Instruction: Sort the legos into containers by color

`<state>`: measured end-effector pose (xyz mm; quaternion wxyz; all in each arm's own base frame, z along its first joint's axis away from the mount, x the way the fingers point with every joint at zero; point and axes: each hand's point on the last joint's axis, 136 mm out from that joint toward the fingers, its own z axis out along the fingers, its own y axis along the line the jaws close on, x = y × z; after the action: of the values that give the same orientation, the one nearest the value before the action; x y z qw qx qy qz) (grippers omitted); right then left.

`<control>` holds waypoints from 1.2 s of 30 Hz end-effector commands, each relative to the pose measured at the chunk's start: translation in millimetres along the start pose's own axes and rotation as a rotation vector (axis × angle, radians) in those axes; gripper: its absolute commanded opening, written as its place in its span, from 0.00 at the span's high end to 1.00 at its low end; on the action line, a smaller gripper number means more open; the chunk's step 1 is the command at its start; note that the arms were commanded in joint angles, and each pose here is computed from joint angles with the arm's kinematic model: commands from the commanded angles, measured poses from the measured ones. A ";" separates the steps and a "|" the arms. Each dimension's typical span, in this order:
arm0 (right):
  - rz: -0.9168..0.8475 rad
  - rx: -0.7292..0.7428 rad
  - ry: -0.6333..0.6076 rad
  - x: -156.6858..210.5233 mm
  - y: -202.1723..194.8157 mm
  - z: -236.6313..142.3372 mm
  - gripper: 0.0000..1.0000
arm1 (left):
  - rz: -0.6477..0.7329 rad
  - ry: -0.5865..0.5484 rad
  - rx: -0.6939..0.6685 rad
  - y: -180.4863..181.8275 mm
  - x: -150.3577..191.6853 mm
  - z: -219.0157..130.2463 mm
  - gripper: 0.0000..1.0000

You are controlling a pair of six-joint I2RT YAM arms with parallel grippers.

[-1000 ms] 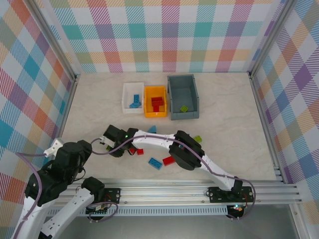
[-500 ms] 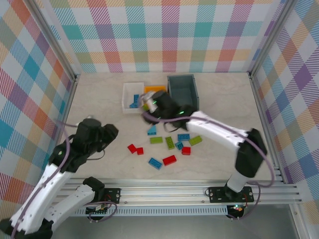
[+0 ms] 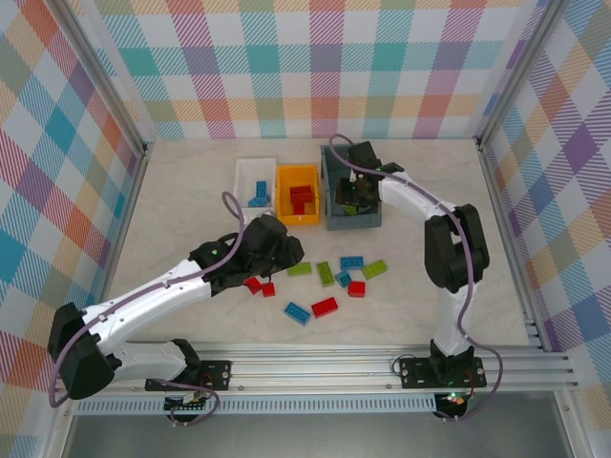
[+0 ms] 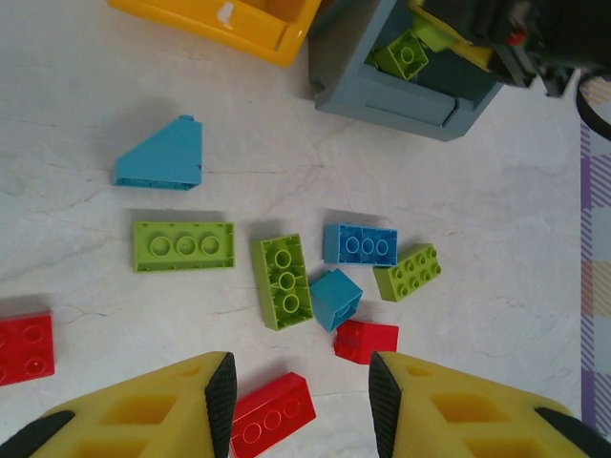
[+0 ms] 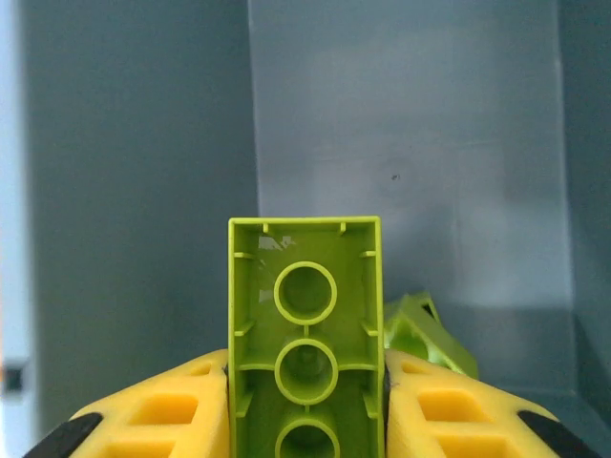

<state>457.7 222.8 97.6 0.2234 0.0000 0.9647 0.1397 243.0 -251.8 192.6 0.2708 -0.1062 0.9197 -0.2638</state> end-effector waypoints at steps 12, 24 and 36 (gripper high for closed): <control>0.055 -0.017 0.033 -5.4 3.7 -8.6 0.45 | 0.005 -0.080 0.032 -14.1 -14.5 -16.7 0.57; -0.125 -0.075 -0.227 -29.0 41.5 -117.8 0.59 | 0.044 -0.130 -0.136 13.4 -26.7 -29.6 0.56; -0.421 -0.308 -0.214 150.1 83.4 -170.2 0.37 | 0.088 0.052 -0.285 38.5 -18.5 48.8 0.30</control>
<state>273.3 257.2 220.0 0.3575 -0.1868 0.8889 0.2172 273.0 -220.7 158.0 0.2602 -0.1249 0.9492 -0.1253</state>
